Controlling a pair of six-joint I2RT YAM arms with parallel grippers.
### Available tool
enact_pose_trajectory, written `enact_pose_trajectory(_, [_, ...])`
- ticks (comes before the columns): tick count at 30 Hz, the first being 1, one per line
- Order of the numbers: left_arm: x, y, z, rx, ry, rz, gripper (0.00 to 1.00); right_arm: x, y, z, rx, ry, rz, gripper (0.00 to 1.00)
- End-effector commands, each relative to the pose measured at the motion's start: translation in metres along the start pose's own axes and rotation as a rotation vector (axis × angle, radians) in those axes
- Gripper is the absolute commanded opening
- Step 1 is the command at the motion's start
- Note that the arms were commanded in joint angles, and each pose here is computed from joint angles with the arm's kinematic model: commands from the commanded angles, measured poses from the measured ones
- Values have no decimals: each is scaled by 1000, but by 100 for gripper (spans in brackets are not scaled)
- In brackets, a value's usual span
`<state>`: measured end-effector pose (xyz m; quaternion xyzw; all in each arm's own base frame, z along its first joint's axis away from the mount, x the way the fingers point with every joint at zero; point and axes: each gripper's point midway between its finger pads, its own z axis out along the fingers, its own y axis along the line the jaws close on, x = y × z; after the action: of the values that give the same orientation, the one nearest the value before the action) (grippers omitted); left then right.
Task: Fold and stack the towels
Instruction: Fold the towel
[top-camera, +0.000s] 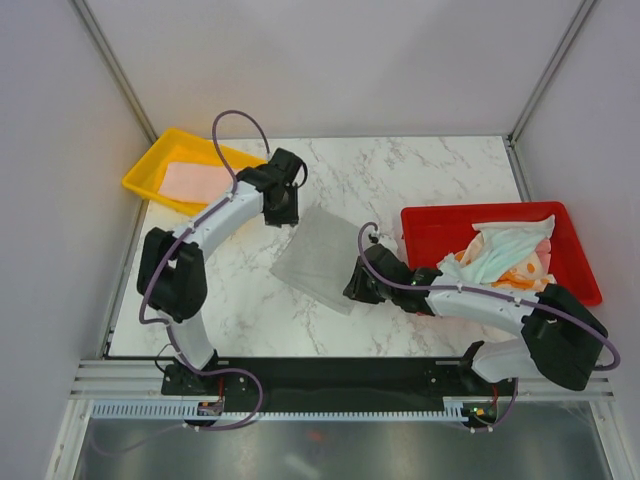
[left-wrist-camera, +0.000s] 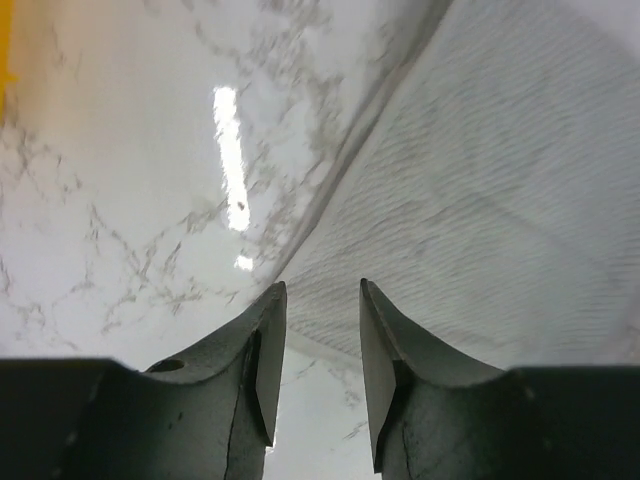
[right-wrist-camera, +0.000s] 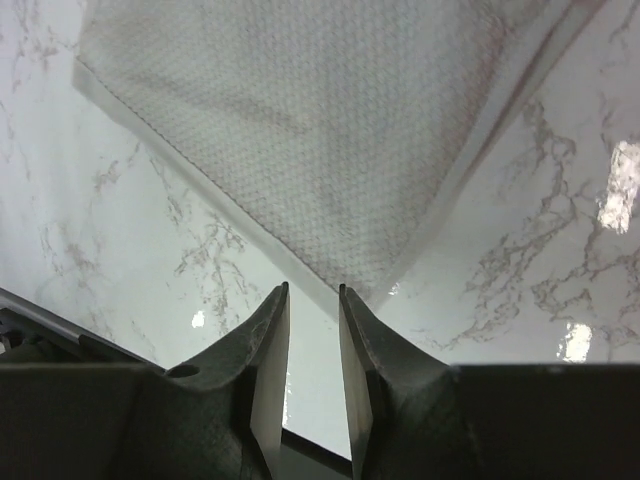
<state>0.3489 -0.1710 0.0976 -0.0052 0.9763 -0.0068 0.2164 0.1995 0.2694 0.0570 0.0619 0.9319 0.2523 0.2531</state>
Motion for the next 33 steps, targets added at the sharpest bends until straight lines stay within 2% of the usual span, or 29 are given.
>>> enact_pose_trajectory(1, [-28, -26, -5, 100, -22, 50, 43, -15, 14, -2, -1, -26, -64, 33])
enact_pose_trajectory(4, [-40, -68, 5, 294, -21, 95, 41, -20, 23, 12, -8, -29, -110, 30])
enact_pose_trajectory(5, [-37, -73, 22, 312, 11, 103, 38, -23, 26, 16, -10, -35, -137, 28])
enact_pose_trajectory(7, [-41, -90, 32, 398, 16, 122, 35, -22, 24, 32, -11, -21, -172, 23])
enact_pose_trajectory(11, [-45, -96, 65, 443, 54, 105, 31, -14, 17, 43, -3, 17, -248, 22])
enact_pose_trajectory(17, [-71, -80, 93, 404, 22, 41, 31, -3, -20, 43, 53, 45, -332, 22])
enact_pose_trajectory(21, [-60, -55, 104, 297, 51, -31, 32, -11, -42, 45, 91, 62, -338, 22])
enact_pose_trajectory(25, [-30, -26, 114, 179, 109, -81, 32, -20, -48, 46, 113, 84, -393, 23])
enact_pose_trajectory(31, [-5, -2, 91, 108, 115, -154, 32, -36, -44, 40, 105, 104, -416, 26])
enact_pose_trajectory(33, [-14, -3, 72, 128, 74, -155, 32, -46, -38, 34, 85, 95, -411, 26])
